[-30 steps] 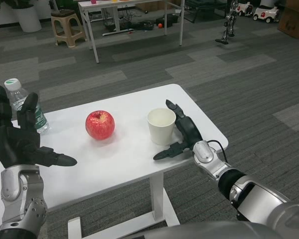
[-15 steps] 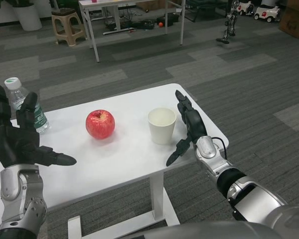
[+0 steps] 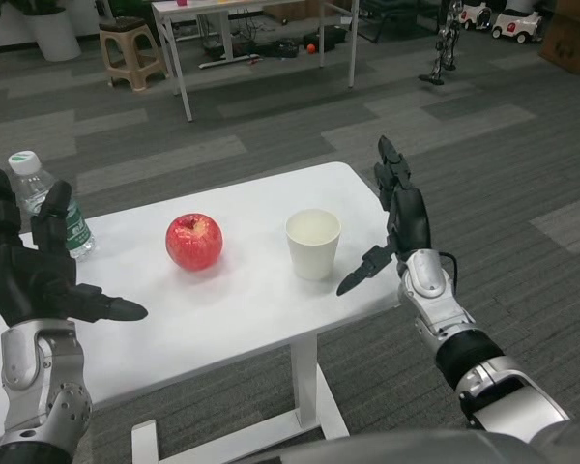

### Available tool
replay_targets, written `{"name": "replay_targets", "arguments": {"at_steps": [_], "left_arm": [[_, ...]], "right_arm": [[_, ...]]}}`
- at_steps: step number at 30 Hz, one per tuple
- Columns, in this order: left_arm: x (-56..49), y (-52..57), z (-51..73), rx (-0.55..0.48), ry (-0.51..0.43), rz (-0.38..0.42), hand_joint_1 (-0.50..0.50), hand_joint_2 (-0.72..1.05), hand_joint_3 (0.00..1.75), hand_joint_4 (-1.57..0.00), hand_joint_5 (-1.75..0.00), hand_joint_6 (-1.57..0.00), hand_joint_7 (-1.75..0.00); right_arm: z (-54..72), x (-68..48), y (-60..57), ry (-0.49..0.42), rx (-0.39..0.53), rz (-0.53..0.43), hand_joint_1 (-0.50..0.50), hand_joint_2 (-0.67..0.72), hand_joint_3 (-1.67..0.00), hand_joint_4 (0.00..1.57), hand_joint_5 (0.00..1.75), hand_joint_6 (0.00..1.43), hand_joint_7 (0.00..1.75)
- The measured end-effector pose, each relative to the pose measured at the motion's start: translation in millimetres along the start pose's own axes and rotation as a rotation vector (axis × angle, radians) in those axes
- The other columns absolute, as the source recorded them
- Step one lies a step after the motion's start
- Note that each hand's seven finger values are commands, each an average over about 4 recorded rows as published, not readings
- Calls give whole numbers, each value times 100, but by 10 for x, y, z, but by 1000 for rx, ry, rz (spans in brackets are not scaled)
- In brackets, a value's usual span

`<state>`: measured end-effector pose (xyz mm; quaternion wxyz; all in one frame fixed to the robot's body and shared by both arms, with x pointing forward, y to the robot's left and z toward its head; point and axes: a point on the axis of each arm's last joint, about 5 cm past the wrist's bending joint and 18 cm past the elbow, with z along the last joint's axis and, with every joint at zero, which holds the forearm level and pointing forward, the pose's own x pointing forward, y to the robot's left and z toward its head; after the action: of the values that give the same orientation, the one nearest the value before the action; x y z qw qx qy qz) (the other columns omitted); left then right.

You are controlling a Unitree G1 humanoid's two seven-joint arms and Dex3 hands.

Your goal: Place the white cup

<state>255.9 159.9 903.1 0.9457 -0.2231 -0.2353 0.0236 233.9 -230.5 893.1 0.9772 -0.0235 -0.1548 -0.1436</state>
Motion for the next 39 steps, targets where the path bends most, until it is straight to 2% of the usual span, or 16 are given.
{"name": "replay_targets", "arguments": {"at_steps": [3, 10, 14, 16, 18, 22, 24, 29, 34, 39], "left_arm": [[1, 12, 1, 3, 1, 5, -50, -55, 9, 0, -72, 0, 0], [6, 5, -2, 2, 2, 2, -50, -55, 9, 0, -72, 0, 0], [40, 29, 19, 13, -5, 5, -50, -55, 9, 0, -72, 0, 0], [65, 48, 40, 22, -12, 5, -50, -55, 9, 0, -72, 0, 0], [90, 39, 50, 25, -15, -2, -50, -55, 9, 0, -72, 0, 0], [114, 24, 52, 25, -7, -12, -50, -46, 9, 0, -77, 0, 0], [120, 34, 57, 31, 3, -15, -50, -50, 9, 0, -77, 0, 0], [137, 58, 73, 51, 36, -33, -50, -46, 9, 0, -72, 0, 0], [149, 70, 88, 66, 52, -49, -50, -46, 9, 0, -72, 0, 0], [154, 54, 92, 63, 55, -58, -50, -46, 9, 0, -72, 0, 0]], "right_arm": [[51, 12, -20, -30, 6, -6, -46, 47, 0, 0, 0, 0, 0], [75, -9, -51, -39, 3, -26, -46, 47, 0, 0, 0, 0, 0], [217, -138, -220, -102, -20, -120, -46, 47, 0, 0, 0, 0, 0], [287, -173, -327, -131, -42, -169, -46, 47, 0, 0, 0, 0, 0], [323, -194, -384, -143, -54, -196, -46, 47, 0, 0, 0, 0, 0], [345, -234, -408, -149, -61, -206, -46, 47, 0, 0, 0, 0, 0], [357, -240, -423, -153, -68, -209, -46, 47, 0, 0, 0, 0, 0], [408, -224, -451, -174, -87, -199, -46, 47, 0, 0, 0, 0, 0], [419, -219, -438, -177, -95, -179, -46, 41, 0, 0, 0, 0, 0], [429, -216, -416, -180, -96, -162, -46, 41, 0, 0, 0, 0, 0]]}}
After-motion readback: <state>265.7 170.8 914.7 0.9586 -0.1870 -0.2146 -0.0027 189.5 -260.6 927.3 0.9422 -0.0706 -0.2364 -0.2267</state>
